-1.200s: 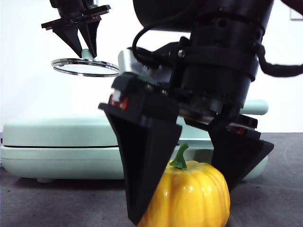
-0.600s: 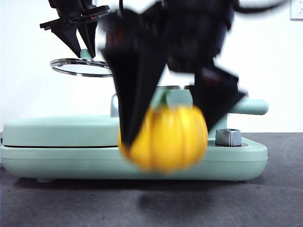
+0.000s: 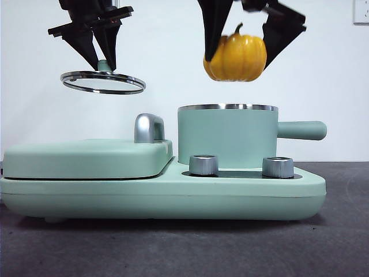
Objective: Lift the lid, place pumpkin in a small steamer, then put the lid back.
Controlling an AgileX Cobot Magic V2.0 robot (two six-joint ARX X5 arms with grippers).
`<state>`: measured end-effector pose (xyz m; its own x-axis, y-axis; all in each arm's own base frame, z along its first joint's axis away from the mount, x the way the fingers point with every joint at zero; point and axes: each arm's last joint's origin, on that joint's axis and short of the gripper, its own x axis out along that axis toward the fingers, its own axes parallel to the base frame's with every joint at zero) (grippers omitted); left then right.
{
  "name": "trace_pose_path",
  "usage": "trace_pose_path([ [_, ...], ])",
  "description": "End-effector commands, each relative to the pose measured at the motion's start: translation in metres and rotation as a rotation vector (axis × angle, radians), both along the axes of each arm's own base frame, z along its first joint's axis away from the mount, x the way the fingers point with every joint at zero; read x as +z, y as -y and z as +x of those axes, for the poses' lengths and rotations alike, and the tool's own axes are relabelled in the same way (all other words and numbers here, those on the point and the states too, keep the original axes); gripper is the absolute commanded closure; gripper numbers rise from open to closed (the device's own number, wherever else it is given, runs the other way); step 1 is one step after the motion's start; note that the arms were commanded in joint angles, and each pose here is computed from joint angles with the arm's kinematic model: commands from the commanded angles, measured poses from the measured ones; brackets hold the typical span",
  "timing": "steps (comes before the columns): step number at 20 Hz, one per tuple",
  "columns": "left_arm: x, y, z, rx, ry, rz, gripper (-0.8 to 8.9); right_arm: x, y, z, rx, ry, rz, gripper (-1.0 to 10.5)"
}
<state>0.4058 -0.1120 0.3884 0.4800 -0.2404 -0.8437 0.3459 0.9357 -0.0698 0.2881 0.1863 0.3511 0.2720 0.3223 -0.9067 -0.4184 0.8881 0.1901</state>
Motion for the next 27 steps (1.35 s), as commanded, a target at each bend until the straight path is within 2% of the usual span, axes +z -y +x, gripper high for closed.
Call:
trace_pose_path([
  [1, 0.011, 0.0, -0.002, -0.001, 0.051, -0.022, 6.98, -0.003, -0.011, 0.026, 0.041, 0.019, -0.019, 5.9],
  [6, 0.011, 0.0, -0.002, -0.001, 0.051, -0.022, 6.98, -0.032, -0.027, 0.066, 0.049, -0.06, -0.14, 5.9],
  [12, 0.011, 0.0, -0.002, -0.001, 0.053, -0.023, 6.98, -0.071, -0.038, 0.086, 0.053, -0.132, -0.183, 5.9],
  [22, 0.011, 0.0, -0.001, -0.001, 0.054, -0.023, 6.98, -0.099, -0.04, 0.093, 0.048, -0.212, -0.253, 5.8],
  [27, 0.011, 0.0, -0.001, -0.001, 0.055, -0.023, 6.98, -0.099, -0.04, 0.094, 0.047, -0.208, -0.252, 4.5],
])
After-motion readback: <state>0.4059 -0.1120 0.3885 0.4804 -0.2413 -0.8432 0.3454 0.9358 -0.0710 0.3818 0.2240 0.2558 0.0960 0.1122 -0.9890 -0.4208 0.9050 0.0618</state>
